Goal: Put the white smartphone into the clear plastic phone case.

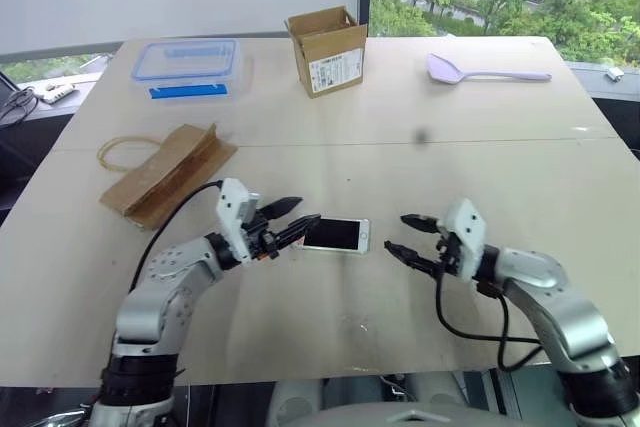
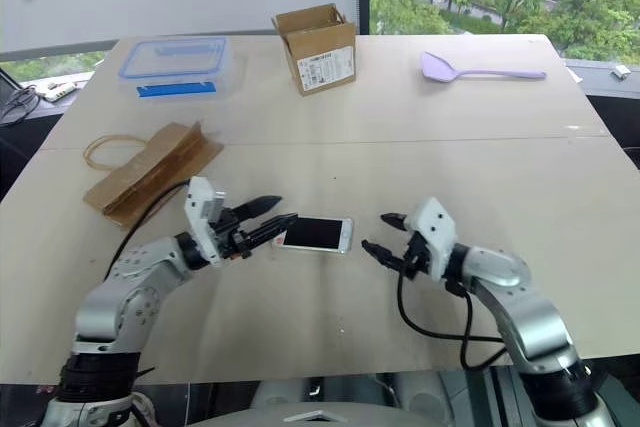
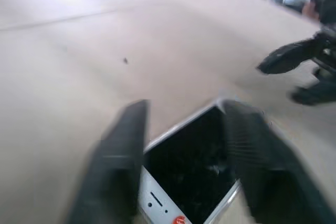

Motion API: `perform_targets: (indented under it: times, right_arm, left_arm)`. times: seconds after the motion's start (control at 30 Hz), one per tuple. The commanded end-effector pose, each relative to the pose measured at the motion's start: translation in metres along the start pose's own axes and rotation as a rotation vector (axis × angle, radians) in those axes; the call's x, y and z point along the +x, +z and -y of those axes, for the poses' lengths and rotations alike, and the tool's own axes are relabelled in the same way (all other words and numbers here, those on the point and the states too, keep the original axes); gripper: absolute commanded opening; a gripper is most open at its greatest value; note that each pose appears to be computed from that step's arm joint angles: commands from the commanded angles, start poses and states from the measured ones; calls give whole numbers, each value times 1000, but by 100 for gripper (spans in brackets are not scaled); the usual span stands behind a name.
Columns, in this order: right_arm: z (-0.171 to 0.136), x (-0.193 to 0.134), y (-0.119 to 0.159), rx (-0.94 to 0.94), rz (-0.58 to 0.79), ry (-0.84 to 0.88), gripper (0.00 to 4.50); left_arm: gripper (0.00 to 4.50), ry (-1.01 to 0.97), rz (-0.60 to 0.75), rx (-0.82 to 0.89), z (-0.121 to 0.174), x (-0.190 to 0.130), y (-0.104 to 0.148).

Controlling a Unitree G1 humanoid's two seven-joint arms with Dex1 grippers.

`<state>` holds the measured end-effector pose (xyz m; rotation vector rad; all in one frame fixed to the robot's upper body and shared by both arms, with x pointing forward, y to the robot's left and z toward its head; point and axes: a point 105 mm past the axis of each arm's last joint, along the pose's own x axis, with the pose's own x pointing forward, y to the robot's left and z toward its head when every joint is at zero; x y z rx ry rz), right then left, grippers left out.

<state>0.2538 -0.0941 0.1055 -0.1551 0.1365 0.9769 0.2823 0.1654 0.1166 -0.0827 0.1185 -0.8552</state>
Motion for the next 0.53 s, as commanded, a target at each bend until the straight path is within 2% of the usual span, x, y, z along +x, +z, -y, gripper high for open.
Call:
perform_targets:
  times: [0.03, 0.4, 0.53]
  right_arm:
    - [0, -26, 14, -40, 16, -51, 450]
    - [15, -70, 2, -51, -72, -225, 450]
    - [17, -78, -4, -60, -99, -243, 450]
  left_arm:
    - [445, -2, 7, 43, 6, -20, 11]
    - [445, 70, -129, 45, 20, -70, -22]
    - [445, 116, -128, 48, 14, -75, -21]
